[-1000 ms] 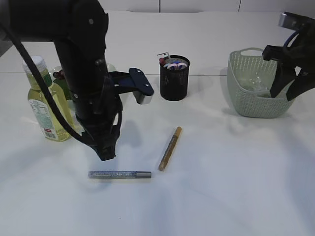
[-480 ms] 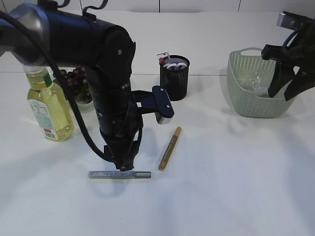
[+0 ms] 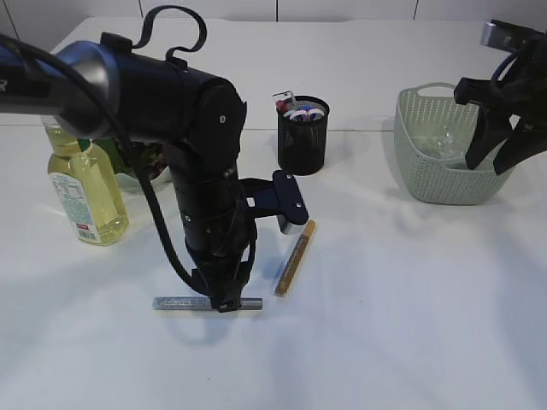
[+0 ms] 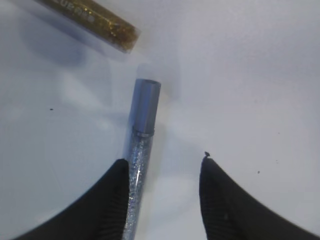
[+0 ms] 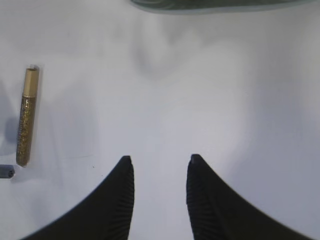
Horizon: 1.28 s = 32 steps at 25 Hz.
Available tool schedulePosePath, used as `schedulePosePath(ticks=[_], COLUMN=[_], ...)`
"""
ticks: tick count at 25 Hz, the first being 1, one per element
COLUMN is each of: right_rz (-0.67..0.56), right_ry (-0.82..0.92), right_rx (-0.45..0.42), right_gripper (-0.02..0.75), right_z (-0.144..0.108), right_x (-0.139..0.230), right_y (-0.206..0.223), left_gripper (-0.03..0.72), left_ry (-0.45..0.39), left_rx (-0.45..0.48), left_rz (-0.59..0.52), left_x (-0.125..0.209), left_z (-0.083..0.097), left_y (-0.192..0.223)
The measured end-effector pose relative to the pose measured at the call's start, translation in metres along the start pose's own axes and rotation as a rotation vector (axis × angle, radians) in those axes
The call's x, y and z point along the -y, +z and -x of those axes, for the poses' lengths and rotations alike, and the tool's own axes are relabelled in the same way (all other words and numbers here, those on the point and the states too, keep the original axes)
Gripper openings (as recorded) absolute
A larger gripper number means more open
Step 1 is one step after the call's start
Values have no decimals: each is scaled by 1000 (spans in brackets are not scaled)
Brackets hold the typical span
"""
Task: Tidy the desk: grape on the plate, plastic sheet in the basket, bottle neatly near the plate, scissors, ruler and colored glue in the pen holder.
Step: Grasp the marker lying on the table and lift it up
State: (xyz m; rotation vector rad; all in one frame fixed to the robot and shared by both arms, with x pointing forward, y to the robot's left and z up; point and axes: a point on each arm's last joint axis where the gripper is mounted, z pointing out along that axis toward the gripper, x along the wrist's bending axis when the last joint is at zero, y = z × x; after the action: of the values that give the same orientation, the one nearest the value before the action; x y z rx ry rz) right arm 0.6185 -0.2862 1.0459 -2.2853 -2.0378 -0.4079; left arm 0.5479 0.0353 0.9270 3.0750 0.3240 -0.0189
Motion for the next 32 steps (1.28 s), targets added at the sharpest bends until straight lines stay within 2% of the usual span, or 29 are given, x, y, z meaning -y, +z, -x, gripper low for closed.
schedulePosePath(ticks=[13,23,32], right_rz=[0,0,0], right_ry=[-7,-9,-9], right_rx=[0,0,-2], right_gripper=[296,295,295], right_z=[0,0,0], right_x=[0,0,0], right_y=[0,0,0], left_gripper=[340,333,332], left_ry=[16,-20,-21], left_rx=[8,-3,-4], left_rz=[-47,-39,-39], left_x=[0,9,10], left_z=[-4,-17,-18], left_y=[25,26,26])
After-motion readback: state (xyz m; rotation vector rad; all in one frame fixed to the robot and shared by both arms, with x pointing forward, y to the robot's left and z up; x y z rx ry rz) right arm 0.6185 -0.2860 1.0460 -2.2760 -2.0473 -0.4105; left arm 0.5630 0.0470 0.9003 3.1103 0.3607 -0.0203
